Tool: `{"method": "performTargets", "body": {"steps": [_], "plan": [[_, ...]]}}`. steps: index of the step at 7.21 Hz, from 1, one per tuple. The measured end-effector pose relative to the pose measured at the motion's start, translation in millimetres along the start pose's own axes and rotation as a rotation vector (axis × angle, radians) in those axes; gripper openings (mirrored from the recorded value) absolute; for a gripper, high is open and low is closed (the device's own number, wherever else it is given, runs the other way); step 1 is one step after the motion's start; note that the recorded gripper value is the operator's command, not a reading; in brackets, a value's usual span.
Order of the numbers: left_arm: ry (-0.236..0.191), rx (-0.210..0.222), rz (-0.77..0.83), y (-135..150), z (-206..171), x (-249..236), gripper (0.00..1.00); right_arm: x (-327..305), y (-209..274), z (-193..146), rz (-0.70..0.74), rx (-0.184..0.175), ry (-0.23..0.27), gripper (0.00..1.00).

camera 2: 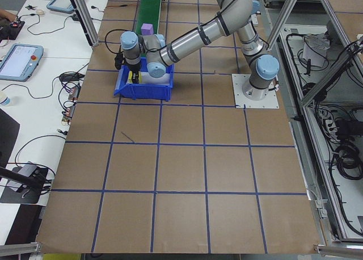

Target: Move block left to right into plate

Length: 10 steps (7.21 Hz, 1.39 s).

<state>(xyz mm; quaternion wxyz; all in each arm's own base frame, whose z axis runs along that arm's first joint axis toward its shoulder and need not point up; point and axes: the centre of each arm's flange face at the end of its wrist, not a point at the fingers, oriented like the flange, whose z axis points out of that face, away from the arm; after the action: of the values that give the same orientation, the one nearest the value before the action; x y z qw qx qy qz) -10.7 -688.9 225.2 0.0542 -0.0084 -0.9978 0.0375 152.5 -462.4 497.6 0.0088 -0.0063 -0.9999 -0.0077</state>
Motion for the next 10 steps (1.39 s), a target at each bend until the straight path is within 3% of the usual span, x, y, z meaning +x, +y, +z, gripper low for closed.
{"method": "performTargets", "body": {"steps": [3, 5, 7, 10], "plan": [[-0.025, 0.074, 0.014, -3, -52, 5, 0.21, 0, 0, 0, 0.000, 0.000, 0.000, 1.00], [-0.021, 0.088, -0.036, 12, -112, 21, 0.21, 0, 0, 0, 0.000, 0.000, 0.000, 1.00], [-0.001, 0.103, -0.050, 26, -149, 63, 0.21, 0, 0, 0, 0.000, 0.000, 0.000, 1.00], [0.013, 0.093, -0.034, 42, -146, 145, 0.21, 1, -3, -2, -0.021, 0.011, 0.015, 1.00]]}}
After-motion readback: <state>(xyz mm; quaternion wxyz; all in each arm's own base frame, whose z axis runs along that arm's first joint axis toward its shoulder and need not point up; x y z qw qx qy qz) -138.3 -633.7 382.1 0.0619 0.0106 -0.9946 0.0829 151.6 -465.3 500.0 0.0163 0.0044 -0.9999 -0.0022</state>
